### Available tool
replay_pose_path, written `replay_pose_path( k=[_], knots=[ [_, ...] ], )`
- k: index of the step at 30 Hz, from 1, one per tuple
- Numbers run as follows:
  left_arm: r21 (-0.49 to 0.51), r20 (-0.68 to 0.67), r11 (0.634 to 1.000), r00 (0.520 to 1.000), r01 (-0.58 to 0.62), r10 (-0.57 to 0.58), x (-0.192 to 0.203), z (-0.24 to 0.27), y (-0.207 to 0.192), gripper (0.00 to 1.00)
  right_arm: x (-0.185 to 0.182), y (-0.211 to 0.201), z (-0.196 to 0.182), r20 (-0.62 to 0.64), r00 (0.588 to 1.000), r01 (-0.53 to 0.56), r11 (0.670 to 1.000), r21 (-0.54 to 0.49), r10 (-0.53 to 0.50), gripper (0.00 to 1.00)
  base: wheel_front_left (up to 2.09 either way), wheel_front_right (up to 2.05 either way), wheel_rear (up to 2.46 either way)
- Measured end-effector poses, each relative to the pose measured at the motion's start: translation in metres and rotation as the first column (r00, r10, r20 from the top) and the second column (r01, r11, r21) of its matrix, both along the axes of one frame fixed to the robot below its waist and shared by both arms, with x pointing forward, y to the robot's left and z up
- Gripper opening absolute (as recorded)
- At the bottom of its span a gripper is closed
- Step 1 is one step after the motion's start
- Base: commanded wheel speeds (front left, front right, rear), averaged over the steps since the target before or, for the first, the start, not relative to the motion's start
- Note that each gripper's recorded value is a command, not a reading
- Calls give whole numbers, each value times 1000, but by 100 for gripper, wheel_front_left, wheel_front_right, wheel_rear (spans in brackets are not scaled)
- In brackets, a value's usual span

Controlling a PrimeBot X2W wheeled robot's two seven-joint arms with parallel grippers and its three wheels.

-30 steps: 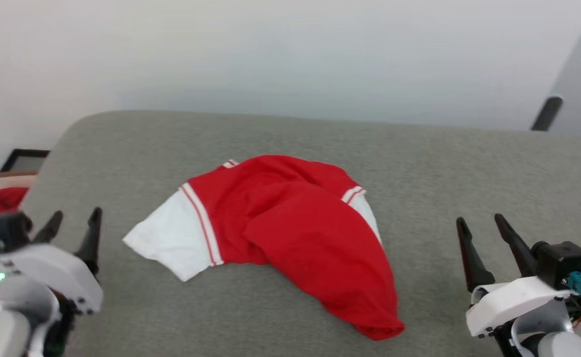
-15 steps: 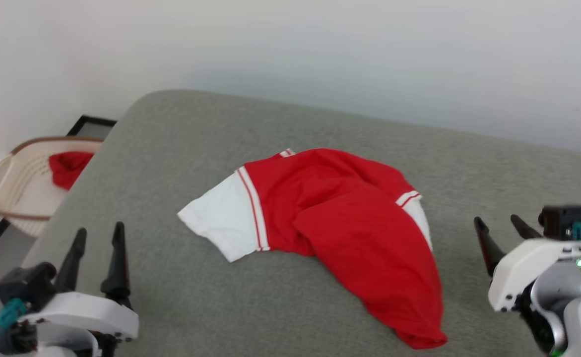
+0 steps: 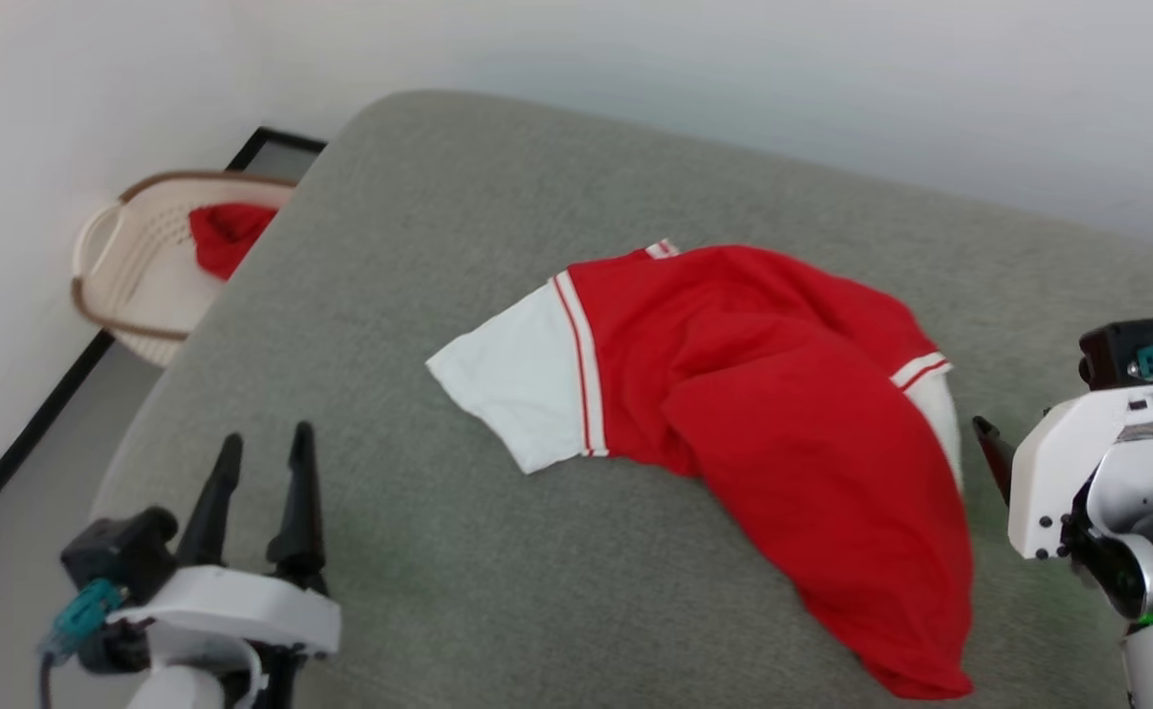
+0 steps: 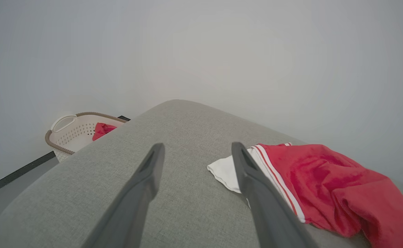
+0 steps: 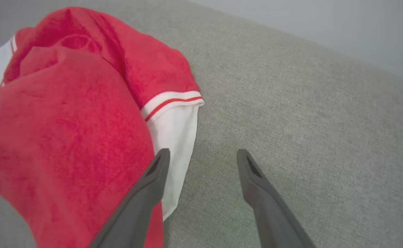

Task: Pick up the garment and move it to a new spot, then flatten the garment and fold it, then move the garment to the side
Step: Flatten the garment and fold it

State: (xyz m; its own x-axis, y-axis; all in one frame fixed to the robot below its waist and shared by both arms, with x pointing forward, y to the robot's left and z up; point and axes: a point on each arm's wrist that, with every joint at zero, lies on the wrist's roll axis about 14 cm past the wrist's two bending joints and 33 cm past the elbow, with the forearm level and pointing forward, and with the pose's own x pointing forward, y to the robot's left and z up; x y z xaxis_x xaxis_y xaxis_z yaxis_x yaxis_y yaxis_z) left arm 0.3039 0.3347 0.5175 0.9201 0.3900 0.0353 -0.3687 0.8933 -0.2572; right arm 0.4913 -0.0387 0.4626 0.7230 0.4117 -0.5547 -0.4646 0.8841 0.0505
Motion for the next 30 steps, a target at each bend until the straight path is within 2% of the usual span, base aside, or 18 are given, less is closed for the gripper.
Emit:
replay_pose_path(
  k=[5, 14, 15, 16, 17, 30],
  knots=[
    [-12, -5, 1000, 1000, -14, 14, 2, -6, -2, 100, 2, 16, -23, -89, 994, -59, 997, -45, 55, 100, 0, 0, 0],
    [-38, -19, 998, 999, -44, 43, 2, -18, 0, 100, 3, 26, -64, -229, 971, -101, 990, -103, 75, 100, 0, 0, 0],
    [-38, -21, 998, 999, -48, 47, 2, -20, 0, 100, 4, 27, -65, -238, 968, -102, 989, -104, 75, 80, 0, 0, 0],
    [-41, -22, 998, 999, -49, 48, 2, -21, 1, 100, 4, 28, -68, -248, 966, -107, 988, -112, 76, 30, 0, 0, 0],
    [-43, -22, 998, 999, -51, 50, 2, -21, 1, 100, 5, 28, -69, -250, 965, -108, 988, -114, 77, 0, 0, 0, 0],
    [-41, -2, 998, 999, -38, 38, 15, -21, 1, 100, 21, 4, -55, -207, 978, -52, 990, -132, 24, 0, 0, 0, 0]
  ],
)
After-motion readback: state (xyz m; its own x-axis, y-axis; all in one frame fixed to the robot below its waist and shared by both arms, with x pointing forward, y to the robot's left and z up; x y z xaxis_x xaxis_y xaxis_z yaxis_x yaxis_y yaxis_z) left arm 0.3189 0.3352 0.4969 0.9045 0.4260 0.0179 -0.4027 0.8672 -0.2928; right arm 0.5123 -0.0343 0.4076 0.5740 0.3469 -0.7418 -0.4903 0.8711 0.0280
